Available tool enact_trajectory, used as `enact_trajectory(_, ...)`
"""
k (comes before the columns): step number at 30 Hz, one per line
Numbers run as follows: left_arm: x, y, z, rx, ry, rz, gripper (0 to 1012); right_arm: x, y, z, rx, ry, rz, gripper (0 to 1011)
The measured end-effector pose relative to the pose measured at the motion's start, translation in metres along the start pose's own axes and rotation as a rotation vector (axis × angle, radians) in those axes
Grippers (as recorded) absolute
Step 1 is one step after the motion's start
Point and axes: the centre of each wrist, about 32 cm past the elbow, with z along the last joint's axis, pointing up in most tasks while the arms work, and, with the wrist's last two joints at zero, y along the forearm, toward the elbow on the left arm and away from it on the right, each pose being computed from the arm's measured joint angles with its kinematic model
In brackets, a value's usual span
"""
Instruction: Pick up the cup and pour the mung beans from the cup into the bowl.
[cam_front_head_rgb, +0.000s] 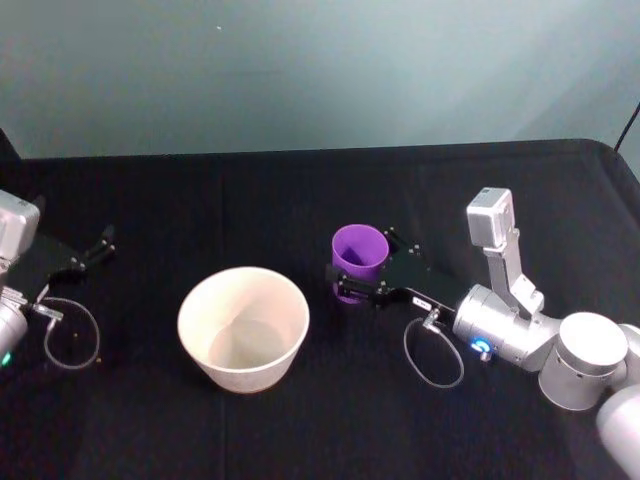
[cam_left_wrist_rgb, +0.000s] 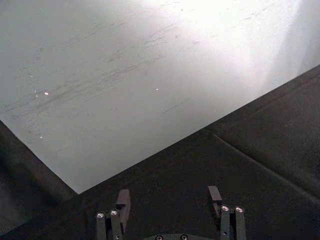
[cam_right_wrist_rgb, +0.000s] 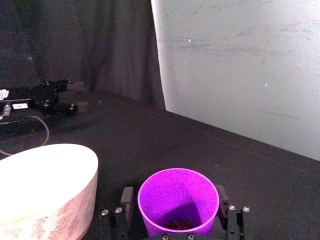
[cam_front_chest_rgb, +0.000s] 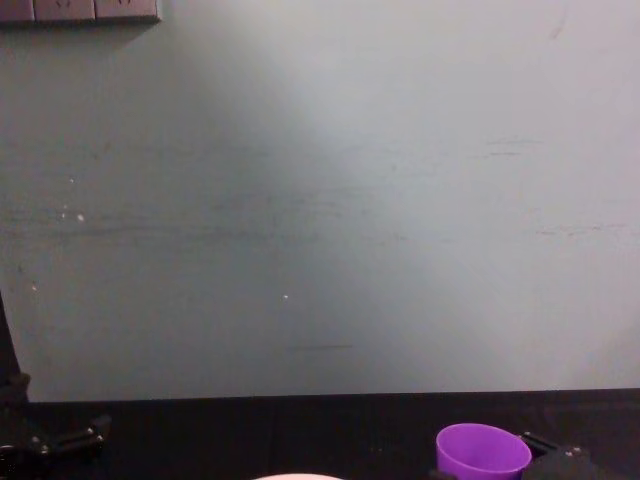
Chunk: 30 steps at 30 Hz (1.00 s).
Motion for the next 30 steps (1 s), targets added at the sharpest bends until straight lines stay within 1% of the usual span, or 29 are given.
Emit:
enact_trajectory(10, 0.0, 0.0, 0.0, 0.0, 0.0, 0.0, 1011, -0.0001, -0.0006, -0.0001, 0.001, 0.001, -0.001, 1002)
enact_trajectory(13, 0.0, 0.0, 0.0, 0.0, 0.0, 0.0, 1012, -0.0003, -0.0006, -0.0001, 0.001, 0.001, -0.001, 964)
enact_trajectory(14, 0.0, 0.0, 0.0, 0.0, 0.0, 0.0, 1011, -0.0003, -0.0007, 0.0, 0.002, 0.001, -0.001, 920)
enact_trajectory(15, 0.0, 0.0, 0.0, 0.0, 0.0, 0.0, 1011, -0.0003, -0.0007, 0.0, 0.002, 0.001, -0.001, 920)
enact_trajectory(18, 0.0, 0.0, 0.0, 0.0, 0.0, 0.0, 1011, -0.0003, -0.0008, 0.0, 0.002, 0.001, -0.001, 823)
enact_trajectory(19, 0.0, 0.0, 0.0, 0.0, 0.0, 0.0, 1012, -0.0003, -0.0008, 0.0, 0.002, 0.001, -0.001, 810)
enact_trajectory(27, 0.0, 0.0, 0.0, 0.0, 0.0, 0.0, 1011, -0.0004, -0.001, 0.0, 0.003, 0.001, -0.002, 759)
enact_trajectory(30, 0.0, 0.0, 0.0, 0.0, 0.0, 0.0, 1011, -0.0012, -0.0056, 0.0077, -0.006, -0.022, -0.005, 748)
